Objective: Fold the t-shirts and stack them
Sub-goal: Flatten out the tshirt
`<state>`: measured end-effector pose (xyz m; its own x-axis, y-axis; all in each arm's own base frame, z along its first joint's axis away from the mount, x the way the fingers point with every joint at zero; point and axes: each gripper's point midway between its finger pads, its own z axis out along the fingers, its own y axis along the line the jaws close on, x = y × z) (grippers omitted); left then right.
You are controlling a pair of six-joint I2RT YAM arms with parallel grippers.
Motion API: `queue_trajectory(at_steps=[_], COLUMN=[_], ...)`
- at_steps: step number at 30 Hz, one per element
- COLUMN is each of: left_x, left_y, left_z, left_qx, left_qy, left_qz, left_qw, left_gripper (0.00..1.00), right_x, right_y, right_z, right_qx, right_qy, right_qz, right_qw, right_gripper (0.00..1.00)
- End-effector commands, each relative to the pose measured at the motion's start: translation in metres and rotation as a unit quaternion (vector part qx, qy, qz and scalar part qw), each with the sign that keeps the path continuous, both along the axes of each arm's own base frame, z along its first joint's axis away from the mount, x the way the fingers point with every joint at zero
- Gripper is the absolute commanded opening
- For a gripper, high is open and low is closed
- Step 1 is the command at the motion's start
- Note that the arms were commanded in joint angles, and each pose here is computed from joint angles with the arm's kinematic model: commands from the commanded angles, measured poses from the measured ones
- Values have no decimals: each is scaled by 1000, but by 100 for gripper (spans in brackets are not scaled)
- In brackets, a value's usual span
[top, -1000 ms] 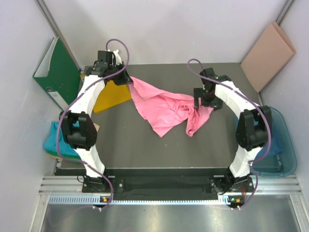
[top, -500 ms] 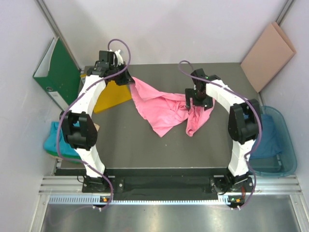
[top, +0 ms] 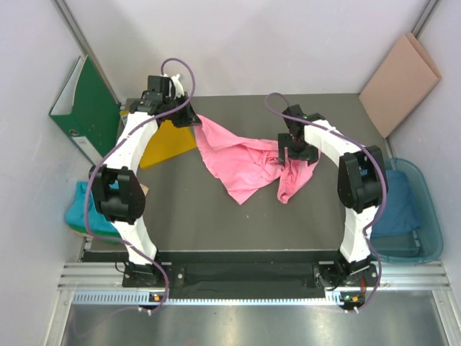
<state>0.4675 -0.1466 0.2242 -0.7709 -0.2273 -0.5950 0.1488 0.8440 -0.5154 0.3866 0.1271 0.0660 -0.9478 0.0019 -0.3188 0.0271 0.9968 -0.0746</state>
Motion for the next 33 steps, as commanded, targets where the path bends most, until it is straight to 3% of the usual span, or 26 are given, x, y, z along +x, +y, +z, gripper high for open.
queue_trajectory(at_steps=[1, 33], left_x=[0, -3], left_y=[-4, -1], left_z=[30, 10], left_qx=[-13, 5], left_qy=[-46, -27], left_qz=[-13, -22], left_qw=[999, 999], left_gripper=[0, 0], right_x=[19, 39], right_y=[2, -34], right_z=[31, 43], right_qx=[3, -1], right_qy=[-60, -89], right_qz=[-13, -51], right_qw=[998, 995], right_gripper=[89, 85])
